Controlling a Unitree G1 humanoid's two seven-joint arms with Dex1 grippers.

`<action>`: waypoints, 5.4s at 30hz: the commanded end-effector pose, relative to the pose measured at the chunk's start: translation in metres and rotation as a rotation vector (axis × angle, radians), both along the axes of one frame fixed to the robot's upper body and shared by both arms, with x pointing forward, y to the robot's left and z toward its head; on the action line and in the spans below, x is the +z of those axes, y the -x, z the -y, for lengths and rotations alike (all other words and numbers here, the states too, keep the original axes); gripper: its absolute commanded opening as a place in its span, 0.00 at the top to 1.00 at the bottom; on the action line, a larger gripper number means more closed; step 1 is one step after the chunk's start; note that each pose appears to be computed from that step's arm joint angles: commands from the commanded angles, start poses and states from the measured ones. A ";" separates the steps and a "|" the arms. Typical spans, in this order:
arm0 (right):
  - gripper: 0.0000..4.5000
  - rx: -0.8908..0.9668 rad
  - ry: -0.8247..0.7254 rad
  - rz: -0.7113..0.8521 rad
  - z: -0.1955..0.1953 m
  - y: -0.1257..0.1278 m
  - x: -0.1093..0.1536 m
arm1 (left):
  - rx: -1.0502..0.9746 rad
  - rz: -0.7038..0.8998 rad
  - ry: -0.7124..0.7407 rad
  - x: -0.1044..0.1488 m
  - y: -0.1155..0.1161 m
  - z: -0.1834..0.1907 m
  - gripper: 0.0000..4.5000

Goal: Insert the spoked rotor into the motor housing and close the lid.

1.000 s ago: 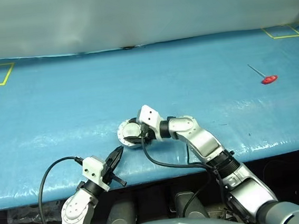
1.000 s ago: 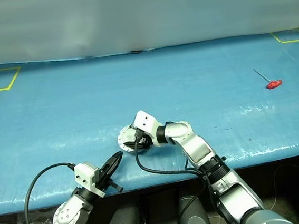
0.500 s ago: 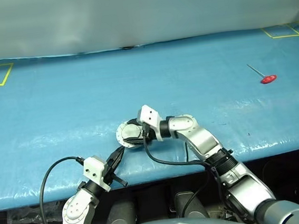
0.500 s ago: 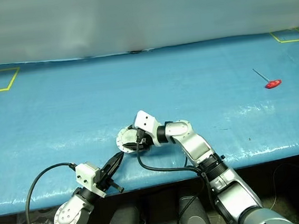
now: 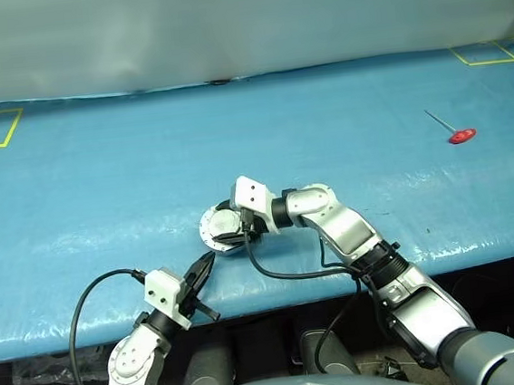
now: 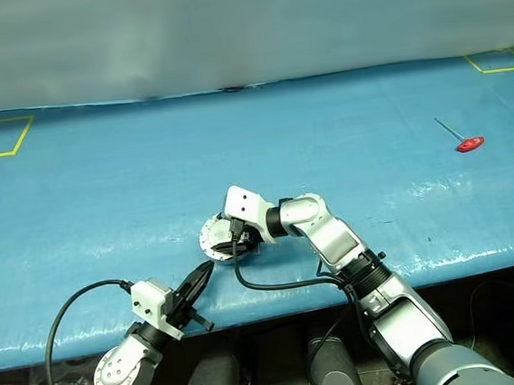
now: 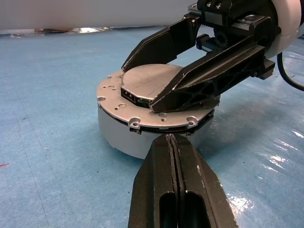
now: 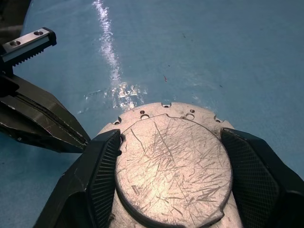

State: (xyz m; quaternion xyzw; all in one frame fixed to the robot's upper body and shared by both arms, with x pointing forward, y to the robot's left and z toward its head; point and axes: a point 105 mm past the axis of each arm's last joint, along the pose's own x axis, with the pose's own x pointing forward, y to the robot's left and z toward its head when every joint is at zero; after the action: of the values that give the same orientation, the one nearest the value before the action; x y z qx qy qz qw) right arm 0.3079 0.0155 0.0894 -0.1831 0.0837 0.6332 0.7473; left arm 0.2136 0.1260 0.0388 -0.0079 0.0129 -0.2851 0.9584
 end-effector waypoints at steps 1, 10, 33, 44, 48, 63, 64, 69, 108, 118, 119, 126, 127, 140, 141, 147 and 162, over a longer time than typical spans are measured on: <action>0.32 0.011 -0.068 0.033 -0.006 -0.002 0.016 | 0.004 0.004 0.017 0.002 0.001 0.001 1.00; 0.32 0.009 -0.145 -0.022 -0.003 0.003 0.005 | -0.003 0.002 0.018 0.001 0.001 0.001 1.00; 0.32 0.108 -0.090 0.070 -0.003 -0.008 0.017 | -0.006 -0.006 0.023 0.000 0.002 0.002 1.00; 0.32 0.100 -0.098 0.084 -0.004 -0.012 0.011 | -0.006 -0.007 0.028 0.000 0.003 0.003 1.00; 0.32 0.096 -0.098 0.093 -0.004 -0.014 0.009 | -0.006 -0.008 0.029 0.000 0.003 0.003 1.00; 0.32 0.097 -0.101 0.098 -0.005 -0.015 0.003 | -0.002 -0.007 0.032 0.001 0.004 0.004 1.00; 0.32 0.092 -0.102 0.094 -0.004 -0.015 0.002 | -0.001 -0.006 0.032 0.001 0.004 0.003 1.00; 0.32 0.062 -0.100 0.080 -0.002 -0.018 -0.006 | 0.012 0.004 0.029 0.005 0.001 0.000 1.00; 0.32 0.035 -0.096 0.049 -0.005 -0.019 -0.012 | 0.014 -0.506 0.115 0.054 -0.075 -0.039 1.00; 0.32 0.034 -0.093 0.052 -0.005 -0.020 -0.012 | -0.031 -0.557 0.102 0.046 -0.087 -0.025 1.00; 0.32 0.034 -0.092 0.053 -0.005 -0.020 -0.012 | -0.038 -0.563 0.093 0.046 -0.087 -0.024 1.00; 0.32 0.026 -0.091 0.053 -0.005 -0.021 -0.012 | -0.083 -0.621 0.025 0.037 -0.080 -0.019 1.00; 0.32 0.026 -0.090 0.052 -0.005 -0.021 -0.012 | -0.084 -0.633 0.010 0.034 -0.078 -0.020 1.00; 0.01 0.021 -0.037 -0.049 0.003 -0.019 -0.019 | -0.087 -0.662 -0.007 0.024 -0.074 -0.019 1.00; 0.01 0.014 -0.034 -0.043 0.005 -0.020 -0.018 | -0.088 -0.661 -0.007 0.024 -0.074 -0.019 1.00; 0.01 -0.016 -0.020 -0.028 0.011 -0.023 -0.016 | -0.089 -0.656 -0.010 0.023 -0.074 -0.019 1.00; 0.01 -0.038 0.017 0.004 0.033 -0.008 -0.002 | -0.111 -0.649 -0.015 0.022 -0.074 -0.015 1.00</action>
State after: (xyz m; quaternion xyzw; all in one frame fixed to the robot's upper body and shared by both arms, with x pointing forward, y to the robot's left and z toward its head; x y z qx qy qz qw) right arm 0.3185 -0.0182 0.0785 -0.1862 0.1043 0.6163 0.7580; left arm 0.2969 0.1477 0.0781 -0.0900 0.2840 -0.3114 0.9023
